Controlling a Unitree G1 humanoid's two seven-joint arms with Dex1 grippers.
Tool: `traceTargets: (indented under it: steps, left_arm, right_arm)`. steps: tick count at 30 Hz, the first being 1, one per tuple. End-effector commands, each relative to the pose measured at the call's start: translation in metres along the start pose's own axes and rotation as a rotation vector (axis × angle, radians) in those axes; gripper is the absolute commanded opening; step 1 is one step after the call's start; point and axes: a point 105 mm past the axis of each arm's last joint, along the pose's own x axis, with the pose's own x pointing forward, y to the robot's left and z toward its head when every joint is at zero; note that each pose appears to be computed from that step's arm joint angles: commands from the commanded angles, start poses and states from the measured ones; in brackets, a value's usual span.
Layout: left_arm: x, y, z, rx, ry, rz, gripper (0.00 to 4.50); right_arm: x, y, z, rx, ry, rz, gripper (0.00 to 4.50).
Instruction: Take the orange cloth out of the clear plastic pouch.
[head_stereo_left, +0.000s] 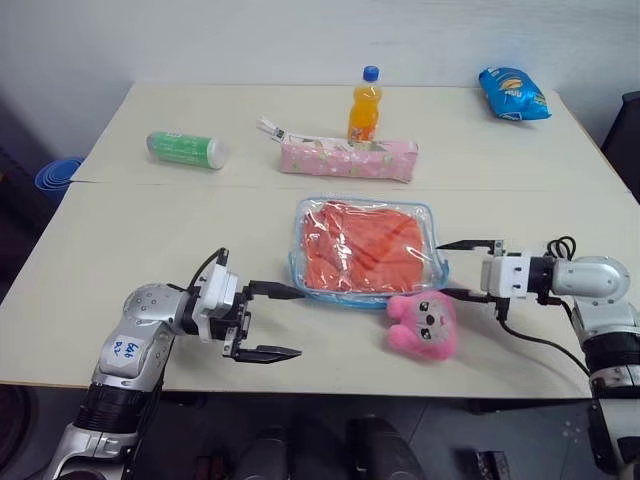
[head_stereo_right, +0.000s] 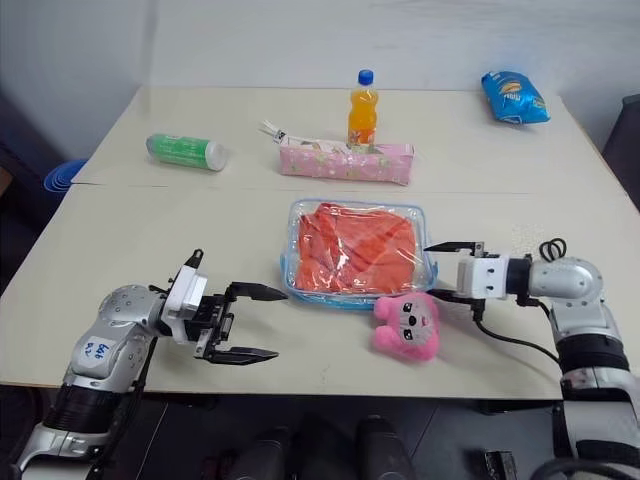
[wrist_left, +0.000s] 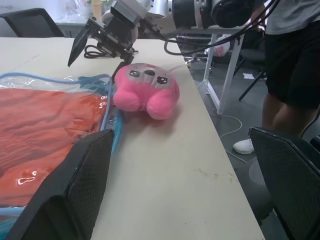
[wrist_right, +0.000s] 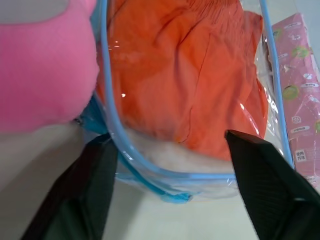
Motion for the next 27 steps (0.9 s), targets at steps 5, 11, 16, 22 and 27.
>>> traceTargets:
  steps: [5,11,16,22,27]
  left_arm:
    - [0.011,0.0,0.004,0.051,0.012,-0.023,4.5]
    - [0.047,0.015,0.008,0.107,-0.027,-0.064,4.5]
    - [0.093,0.032,0.009,0.161,-0.044,-0.094,4.5]
    - [0.145,0.037,-0.001,0.177,-0.004,-0.126,4.5]
    - [0.183,0.033,-0.018,0.201,0.079,-0.14,4.5]
  right_arm:
    - [0.004,-0.006,0.007,0.017,-0.043,0.007,0.86]
    - [0.01,-0.001,0.009,0.077,-0.07,0.018,0.03]
    - [0.013,-0.003,0.007,0.111,-0.058,-0.008,0.03]
    - [0.016,0.002,0.007,0.135,-0.056,-0.019,0.03]
    - [0.015,0.009,0.004,0.16,-0.038,-0.018,0.03]
